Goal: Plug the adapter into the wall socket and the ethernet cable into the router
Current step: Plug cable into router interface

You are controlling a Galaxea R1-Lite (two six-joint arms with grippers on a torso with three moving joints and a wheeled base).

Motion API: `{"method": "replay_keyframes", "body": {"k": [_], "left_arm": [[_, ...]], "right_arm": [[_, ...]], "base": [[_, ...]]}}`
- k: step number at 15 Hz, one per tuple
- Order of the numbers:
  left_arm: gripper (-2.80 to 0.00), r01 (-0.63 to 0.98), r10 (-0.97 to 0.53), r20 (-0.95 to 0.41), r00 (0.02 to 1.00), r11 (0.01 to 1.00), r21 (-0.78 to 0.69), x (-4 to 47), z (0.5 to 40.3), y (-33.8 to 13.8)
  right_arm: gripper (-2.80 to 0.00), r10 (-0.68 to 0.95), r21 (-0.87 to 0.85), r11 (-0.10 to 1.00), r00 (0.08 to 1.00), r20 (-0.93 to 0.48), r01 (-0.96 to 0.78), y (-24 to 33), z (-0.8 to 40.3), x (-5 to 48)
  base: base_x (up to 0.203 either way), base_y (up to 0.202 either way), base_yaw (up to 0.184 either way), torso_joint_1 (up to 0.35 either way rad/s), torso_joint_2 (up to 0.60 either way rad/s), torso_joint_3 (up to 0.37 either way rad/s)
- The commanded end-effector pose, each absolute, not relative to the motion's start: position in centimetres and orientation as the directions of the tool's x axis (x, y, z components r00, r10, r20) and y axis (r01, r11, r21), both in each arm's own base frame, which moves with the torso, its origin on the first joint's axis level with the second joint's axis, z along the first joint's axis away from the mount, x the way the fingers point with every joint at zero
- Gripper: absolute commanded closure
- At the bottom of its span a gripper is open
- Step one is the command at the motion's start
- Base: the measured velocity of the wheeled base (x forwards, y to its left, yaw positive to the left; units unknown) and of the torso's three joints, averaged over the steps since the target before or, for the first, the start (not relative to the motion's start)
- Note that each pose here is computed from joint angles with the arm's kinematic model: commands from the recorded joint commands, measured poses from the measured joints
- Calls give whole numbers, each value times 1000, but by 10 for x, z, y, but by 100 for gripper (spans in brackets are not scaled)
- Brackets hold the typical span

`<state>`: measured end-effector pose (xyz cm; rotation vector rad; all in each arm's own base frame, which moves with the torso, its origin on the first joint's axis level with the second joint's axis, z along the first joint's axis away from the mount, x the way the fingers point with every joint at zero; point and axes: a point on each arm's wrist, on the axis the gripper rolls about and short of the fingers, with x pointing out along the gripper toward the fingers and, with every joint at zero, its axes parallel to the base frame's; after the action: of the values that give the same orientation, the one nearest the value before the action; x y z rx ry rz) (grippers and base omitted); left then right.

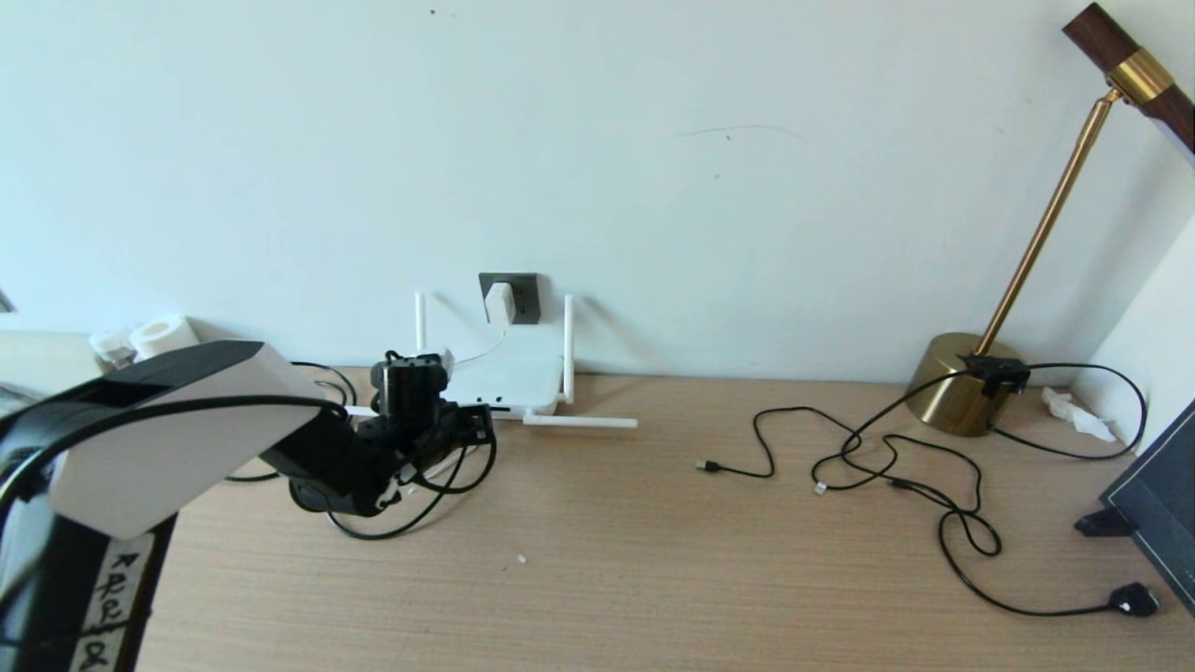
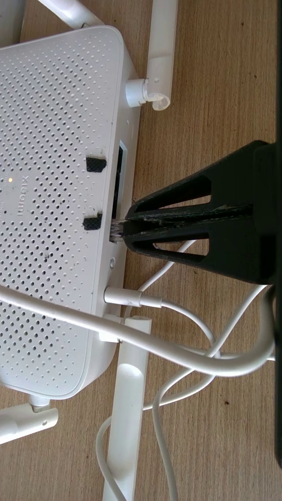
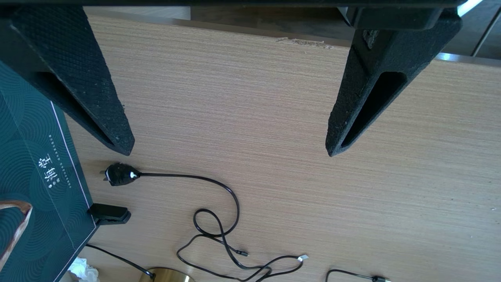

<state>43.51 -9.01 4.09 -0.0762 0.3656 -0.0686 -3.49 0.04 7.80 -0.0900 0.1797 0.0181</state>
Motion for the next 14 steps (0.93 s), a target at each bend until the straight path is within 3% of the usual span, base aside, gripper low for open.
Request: {"method": "replay_keyframes", "body": {"k": [1, 14], "left_arm": [[0, 52, -80, -351, 933, 995, -88, 435, 40, -90], [0, 52, -79, -353, 932, 995, -88, 435, 40, -90]], "right_arm": [[-280, 11, -88, 996, 983, -182, -27, 0, 78, -35], [-280, 11, -88, 996, 983, -182, -27, 0, 78, -35]], "base": [[0, 0, 0, 0, 0, 0], [0, 0, 0, 0, 0, 0]]}}
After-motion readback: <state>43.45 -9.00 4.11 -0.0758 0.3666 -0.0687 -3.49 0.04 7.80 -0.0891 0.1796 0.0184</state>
